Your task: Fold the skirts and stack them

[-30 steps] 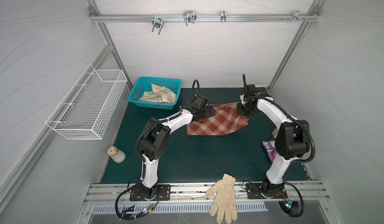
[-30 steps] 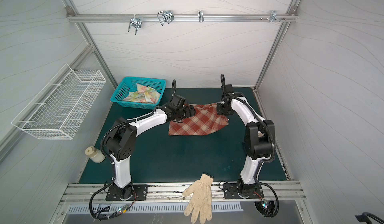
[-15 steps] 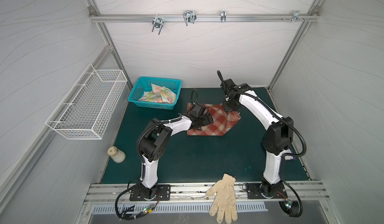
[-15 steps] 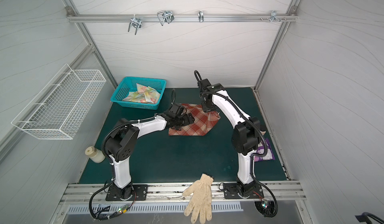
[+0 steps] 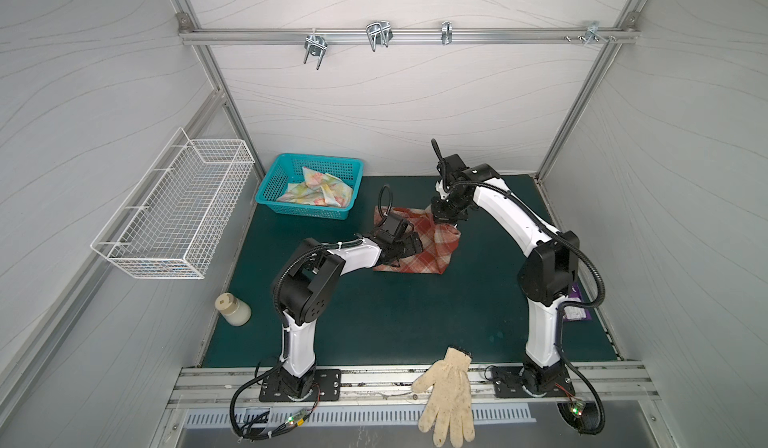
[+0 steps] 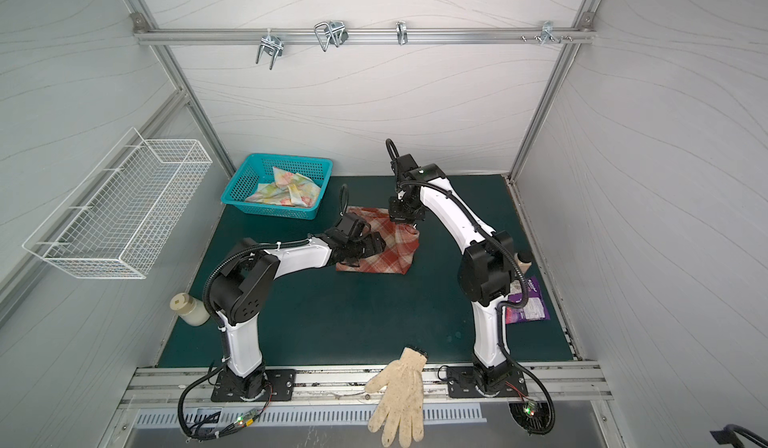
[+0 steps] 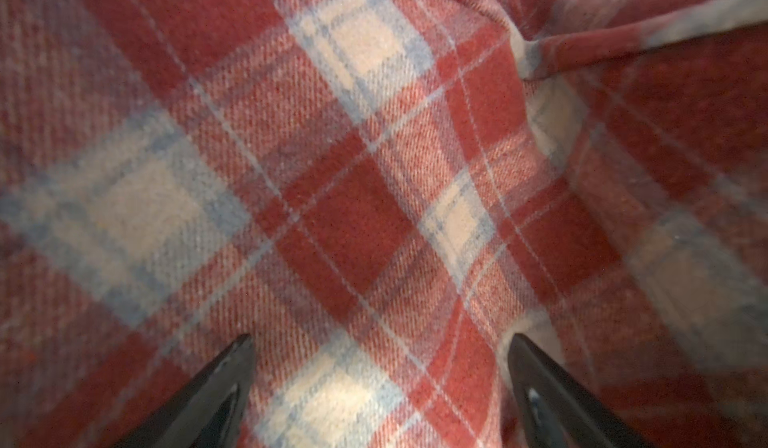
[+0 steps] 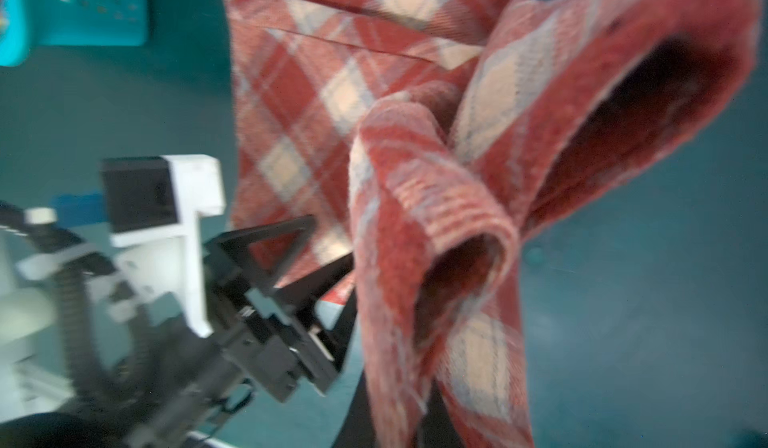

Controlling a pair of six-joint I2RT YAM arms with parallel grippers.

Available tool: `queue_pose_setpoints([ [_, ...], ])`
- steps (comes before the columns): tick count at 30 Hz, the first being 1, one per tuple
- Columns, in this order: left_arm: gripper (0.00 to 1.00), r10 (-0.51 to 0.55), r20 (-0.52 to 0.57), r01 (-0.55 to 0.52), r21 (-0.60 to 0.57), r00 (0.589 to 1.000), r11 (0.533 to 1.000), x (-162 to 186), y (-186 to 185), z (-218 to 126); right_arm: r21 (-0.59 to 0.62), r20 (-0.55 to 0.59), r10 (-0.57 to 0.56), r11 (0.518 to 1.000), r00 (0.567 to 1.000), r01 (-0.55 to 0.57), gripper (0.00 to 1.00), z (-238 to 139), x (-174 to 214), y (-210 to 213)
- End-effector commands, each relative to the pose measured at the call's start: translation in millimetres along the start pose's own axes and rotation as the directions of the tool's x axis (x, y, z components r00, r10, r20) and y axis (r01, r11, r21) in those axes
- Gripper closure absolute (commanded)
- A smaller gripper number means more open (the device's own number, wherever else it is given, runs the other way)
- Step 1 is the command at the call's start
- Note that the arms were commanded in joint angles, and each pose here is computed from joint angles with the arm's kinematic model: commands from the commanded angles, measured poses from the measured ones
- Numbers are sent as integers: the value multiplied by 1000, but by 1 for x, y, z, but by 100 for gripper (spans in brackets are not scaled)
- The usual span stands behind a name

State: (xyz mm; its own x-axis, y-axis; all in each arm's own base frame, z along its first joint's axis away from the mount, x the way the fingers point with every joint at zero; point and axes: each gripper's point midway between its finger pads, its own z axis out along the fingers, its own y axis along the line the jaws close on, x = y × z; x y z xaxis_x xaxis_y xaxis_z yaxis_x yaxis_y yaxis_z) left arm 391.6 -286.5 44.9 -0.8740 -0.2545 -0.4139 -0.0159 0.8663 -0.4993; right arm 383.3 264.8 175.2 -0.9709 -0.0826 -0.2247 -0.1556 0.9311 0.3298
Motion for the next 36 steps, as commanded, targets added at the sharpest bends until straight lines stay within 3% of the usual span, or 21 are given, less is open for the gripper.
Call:
queue_pose_setpoints([
  [1,5,-8,6,8,-12,1000,1000,4,6,1,-172,-56,97,979,994,-105,95,17,-1,27],
  [12,4,-10,31,10,10,999,1000,-6,5,-20,-375,-155,276,872,949,-315,94,51,1,22],
  [25,4,-41,94,40,13,995,999,-26,30,-74,-406,-173,330,834,928,-373,92,65,-7,11],
  [36,4,-62,53,64,-45,997,997,2,62,-53,-452,-178,365,794,914,-406,90,79,-13,23],
])
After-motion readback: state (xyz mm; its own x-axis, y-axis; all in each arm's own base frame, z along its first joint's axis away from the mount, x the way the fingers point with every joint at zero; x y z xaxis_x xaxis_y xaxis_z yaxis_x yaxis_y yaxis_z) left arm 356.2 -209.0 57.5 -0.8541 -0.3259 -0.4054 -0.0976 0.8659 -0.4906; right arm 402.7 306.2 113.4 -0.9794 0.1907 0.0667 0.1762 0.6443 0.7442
